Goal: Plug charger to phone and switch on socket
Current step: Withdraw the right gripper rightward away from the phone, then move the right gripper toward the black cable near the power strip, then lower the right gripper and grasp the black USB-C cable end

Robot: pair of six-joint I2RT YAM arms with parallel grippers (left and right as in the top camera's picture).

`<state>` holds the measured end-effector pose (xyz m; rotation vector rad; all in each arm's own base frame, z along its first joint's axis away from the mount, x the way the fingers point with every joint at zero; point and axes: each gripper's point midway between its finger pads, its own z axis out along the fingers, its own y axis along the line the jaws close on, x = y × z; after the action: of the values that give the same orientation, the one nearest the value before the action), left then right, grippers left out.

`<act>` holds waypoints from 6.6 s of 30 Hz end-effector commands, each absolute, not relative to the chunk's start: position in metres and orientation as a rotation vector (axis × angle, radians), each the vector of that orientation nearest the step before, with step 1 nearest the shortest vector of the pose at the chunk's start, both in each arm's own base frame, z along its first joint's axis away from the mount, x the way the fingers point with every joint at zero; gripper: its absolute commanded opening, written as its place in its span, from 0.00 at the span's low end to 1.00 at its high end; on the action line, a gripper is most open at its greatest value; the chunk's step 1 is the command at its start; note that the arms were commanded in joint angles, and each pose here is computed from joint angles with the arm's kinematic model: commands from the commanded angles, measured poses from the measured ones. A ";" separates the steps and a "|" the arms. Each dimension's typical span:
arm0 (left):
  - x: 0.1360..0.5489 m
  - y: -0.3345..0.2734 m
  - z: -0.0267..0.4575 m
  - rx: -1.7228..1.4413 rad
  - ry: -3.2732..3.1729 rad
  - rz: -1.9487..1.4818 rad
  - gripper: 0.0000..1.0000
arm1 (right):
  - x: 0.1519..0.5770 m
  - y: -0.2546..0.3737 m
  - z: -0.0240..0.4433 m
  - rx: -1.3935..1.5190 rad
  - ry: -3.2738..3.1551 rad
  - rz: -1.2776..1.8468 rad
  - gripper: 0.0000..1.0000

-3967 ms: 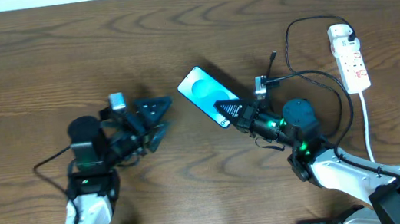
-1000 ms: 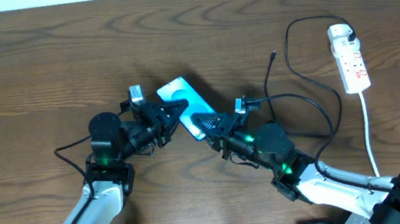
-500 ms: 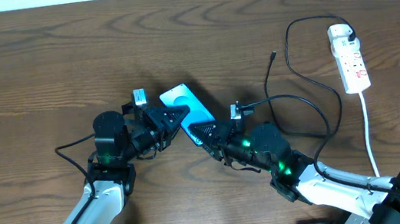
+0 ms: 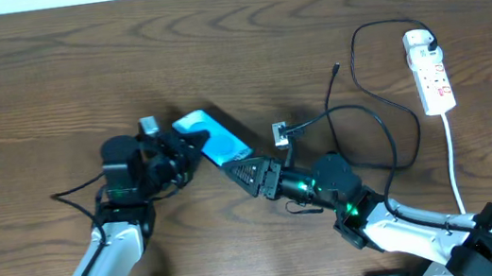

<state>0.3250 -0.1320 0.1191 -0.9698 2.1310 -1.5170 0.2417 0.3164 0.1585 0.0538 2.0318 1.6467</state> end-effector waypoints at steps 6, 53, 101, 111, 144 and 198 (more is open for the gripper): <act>0.319 -0.124 0.134 -0.948 2.124 -1.668 0.07 | 0.284 0.270 0.146 -0.067 2.003 1.325 0.99; 0.283 -0.178 0.175 -0.740 2.209 -2.040 0.07 | 0.312 0.117 0.041 0.654 2.377 0.934 0.99; 0.277 -0.180 0.176 -0.720 2.230 -2.073 0.08 | 0.312 0.115 0.039 0.663 2.381 0.918 0.99; 0.277 -0.180 0.176 -0.719 2.230 -2.072 0.07 | 0.304 0.127 0.042 0.627 2.408 1.009 0.99; 0.273 -0.182 0.178 -0.569 2.230 -2.050 0.07 | 0.321 0.150 0.102 0.235 2.244 1.111 0.93; 0.330 -0.224 0.172 -0.651 2.384 -2.220 0.07 | 0.405 0.078 0.149 0.553 2.647 0.155 0.79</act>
<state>0.3307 -0.2216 0.1552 -0.7741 2.3937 -2.1899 0.3897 0.0671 0.1536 0.6130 2.6061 0.1913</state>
